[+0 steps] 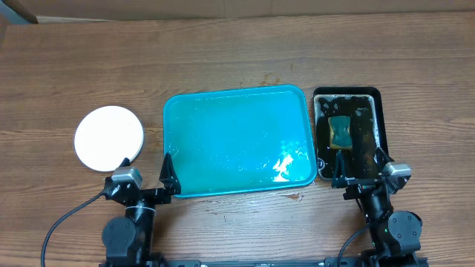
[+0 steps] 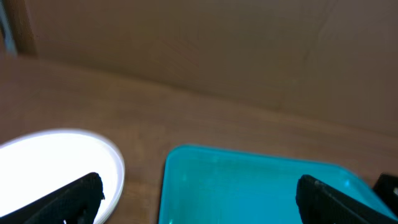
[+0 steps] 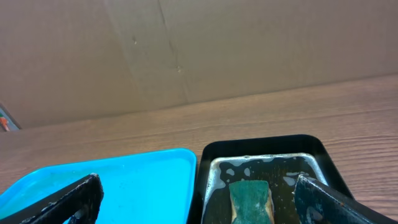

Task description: Clean dirty plates on tray and stack at the side

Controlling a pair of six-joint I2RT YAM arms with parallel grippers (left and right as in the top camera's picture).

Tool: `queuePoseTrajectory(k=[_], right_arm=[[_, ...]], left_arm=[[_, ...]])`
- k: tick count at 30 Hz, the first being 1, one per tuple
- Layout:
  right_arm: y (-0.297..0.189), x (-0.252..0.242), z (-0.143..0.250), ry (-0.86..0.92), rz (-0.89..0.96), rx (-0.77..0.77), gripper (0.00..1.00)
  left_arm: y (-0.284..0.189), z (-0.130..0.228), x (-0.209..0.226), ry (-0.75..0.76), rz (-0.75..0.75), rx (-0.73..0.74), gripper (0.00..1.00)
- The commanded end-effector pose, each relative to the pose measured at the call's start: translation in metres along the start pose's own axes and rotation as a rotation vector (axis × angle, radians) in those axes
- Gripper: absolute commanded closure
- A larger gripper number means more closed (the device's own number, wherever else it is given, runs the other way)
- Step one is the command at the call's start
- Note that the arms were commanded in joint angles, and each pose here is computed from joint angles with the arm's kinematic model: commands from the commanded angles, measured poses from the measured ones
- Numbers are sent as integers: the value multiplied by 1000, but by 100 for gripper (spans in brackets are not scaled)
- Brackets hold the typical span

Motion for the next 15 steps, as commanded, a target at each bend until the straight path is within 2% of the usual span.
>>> queuePoseTrajectory(k=[1, 3, 8, 15], right_arm=[[0, 1, 2, -7, -10, -1, 0], [0, 1, 2, -7, -10, -2, 0], [0, 1, 2, -7, -10, -1, 0], [0, 1, 2, -7, -10, -2, 0]], left_arm=[[5, -4, -1, 73, 6, -109, 0], [9, 0, -4, 81, 23, -142, 0], [11, 30, -7, 78, 44, -15, 0], [11, 30, -6, 78, 42, -14, 0]])
Point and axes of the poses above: each gripper's point midway between its finger pads, its own y axis out along the fingers, its own x axis along the line the jaws close on, z = x × y, the point moved 1 cm from there along -y, back along the fingers, and after that the axes turned 14 degrees about y, right-handed, at the moved point
